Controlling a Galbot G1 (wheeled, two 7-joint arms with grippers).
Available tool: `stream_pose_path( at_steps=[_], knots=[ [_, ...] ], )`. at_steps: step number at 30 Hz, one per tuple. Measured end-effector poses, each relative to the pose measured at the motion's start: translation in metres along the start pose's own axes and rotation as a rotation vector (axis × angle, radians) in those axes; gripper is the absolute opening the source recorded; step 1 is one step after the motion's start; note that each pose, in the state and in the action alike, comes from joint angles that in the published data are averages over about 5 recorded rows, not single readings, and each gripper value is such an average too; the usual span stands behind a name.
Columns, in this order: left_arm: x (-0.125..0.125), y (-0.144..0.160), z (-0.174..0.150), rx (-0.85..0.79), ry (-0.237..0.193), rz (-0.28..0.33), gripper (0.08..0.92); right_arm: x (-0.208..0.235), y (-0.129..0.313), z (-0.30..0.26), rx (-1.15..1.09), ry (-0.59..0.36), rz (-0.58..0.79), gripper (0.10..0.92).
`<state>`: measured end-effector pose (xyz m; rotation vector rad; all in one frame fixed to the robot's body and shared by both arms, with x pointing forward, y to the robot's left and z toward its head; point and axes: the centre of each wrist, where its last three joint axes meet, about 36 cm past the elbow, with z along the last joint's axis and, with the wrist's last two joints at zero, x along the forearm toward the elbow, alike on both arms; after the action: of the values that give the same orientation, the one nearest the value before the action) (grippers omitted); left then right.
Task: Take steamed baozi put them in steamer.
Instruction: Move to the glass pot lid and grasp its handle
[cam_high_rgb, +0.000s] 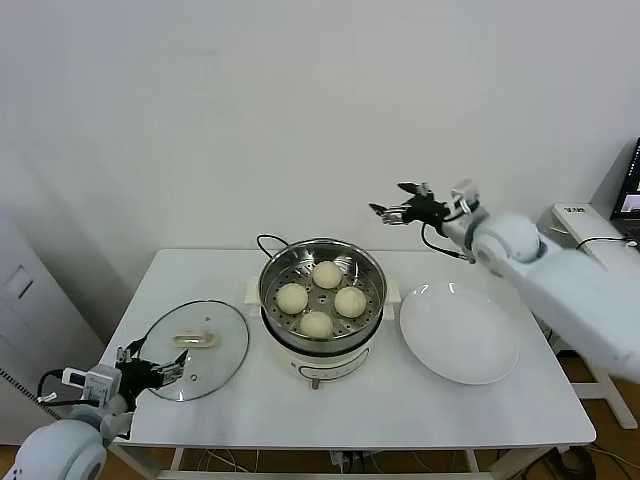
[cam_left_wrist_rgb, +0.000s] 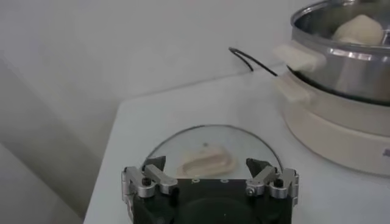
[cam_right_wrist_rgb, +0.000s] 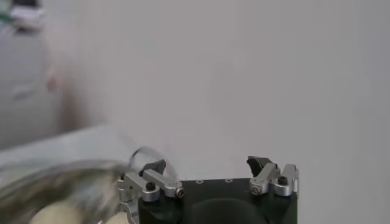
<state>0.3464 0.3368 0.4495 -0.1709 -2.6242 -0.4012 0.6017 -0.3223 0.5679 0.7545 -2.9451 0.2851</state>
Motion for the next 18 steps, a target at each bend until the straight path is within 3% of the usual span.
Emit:
stream_pose_path(
  at_steps=[7, 18],
  knots=[
    [-0.006, 0.005, 0.017, -0.195, -0.081, -0.057, 0.823, 0.038, 0.001, 0.065, -0.083, -0.108, 0.19, 0.823],
    [-0.022, 0.001, 0.061, -0.692, -0.236, -0.183, 0.823, 0.109, 0.007, 0.16, -0.16, -0.114, 0.4, 0.823]
  ],
)
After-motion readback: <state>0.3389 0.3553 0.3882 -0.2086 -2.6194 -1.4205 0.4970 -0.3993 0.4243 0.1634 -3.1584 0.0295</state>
